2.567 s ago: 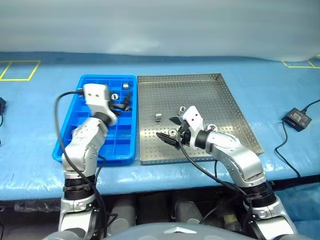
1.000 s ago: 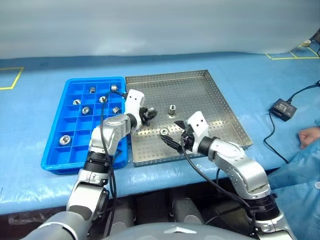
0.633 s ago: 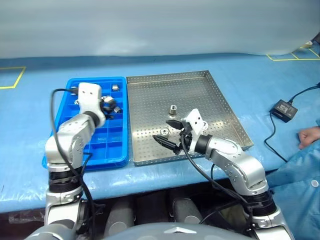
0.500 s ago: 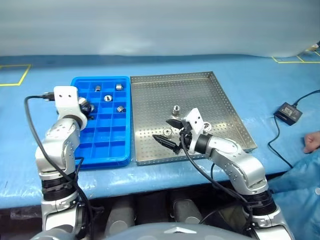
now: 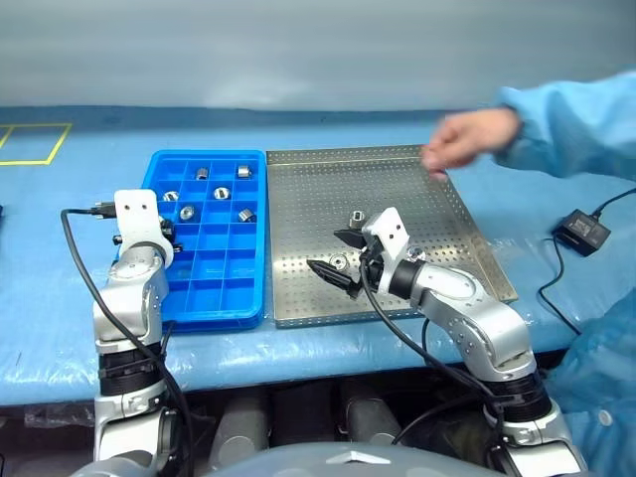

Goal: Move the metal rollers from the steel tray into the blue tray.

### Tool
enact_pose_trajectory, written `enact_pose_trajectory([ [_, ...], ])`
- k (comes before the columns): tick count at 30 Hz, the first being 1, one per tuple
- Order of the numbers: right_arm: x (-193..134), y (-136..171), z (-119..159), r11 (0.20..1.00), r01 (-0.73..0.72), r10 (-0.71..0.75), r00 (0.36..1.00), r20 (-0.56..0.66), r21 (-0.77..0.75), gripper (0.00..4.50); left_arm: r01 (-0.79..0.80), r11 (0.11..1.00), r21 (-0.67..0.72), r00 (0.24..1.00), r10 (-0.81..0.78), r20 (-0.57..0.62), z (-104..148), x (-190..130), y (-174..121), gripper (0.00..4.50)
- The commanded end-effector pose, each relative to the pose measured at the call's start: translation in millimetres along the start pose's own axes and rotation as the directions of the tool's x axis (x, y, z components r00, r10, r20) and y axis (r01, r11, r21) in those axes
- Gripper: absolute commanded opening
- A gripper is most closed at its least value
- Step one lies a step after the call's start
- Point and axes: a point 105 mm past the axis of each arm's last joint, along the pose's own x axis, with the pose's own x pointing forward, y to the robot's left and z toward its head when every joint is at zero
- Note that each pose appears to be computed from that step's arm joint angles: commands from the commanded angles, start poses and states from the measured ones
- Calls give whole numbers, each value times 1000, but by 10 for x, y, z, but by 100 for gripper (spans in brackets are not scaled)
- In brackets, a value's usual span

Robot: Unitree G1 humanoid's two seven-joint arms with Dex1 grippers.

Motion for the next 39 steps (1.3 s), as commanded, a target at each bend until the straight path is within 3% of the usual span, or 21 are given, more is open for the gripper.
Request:
enact_pose_trajectory([
  [1,-10,-24,123,999,13,-12,999,33,-37,450,-5,1000,15,999,4,52,103,-40,12,277],
  [4,-4,-36,125,999,22,-20,999,34,-38,450,3,999,-38,996,1,89,181,-55,-8,370],
  [7,-4,-46,114,999,30,-29,999,28,-41,450,175,978,-115,958,-142,248,480,-166,-242,370],
  [9,-13,-61,101,998,42,-41,999,21,-45,450,348,929,-122,889,-286,358,671,-307,-474,370],
  [11,-40,-96,79,997,64,-64,998,10,-48,450,532,845,-51,789,-473,391,731,-484,-774,370],
  [14,-81,-145,47,994,94,-94,995,-9,-56,450,711,701,57,641,-679,359,687,-720,-1113,370],
  [16,-150,-219,-7,988,138,-142,989,-47,-74,450,821,547,164,504,-829,244,511,-914,-1407,370],
  [18,-258,-335,-91,971,207,-220,969,-111,-119,450,866,454,210,436,-891,127,316,-981,-1609,370],
  [23,-392,-449,-156,935,284,-324,927,-188,-211,450,878,397,267,413,-911,-3,89,-915,-1883,370],
  [29,-393,-362,-194,946,268,-302,934,-190,-185,450,871,402,283,443,-891,-97,-104,-751,-2002,370],
  [39,-330,-121,-199,976,154,-179,969,-168,-153,450,918,299,261,346,-924,-160,-242,-840,-2134,370],
])
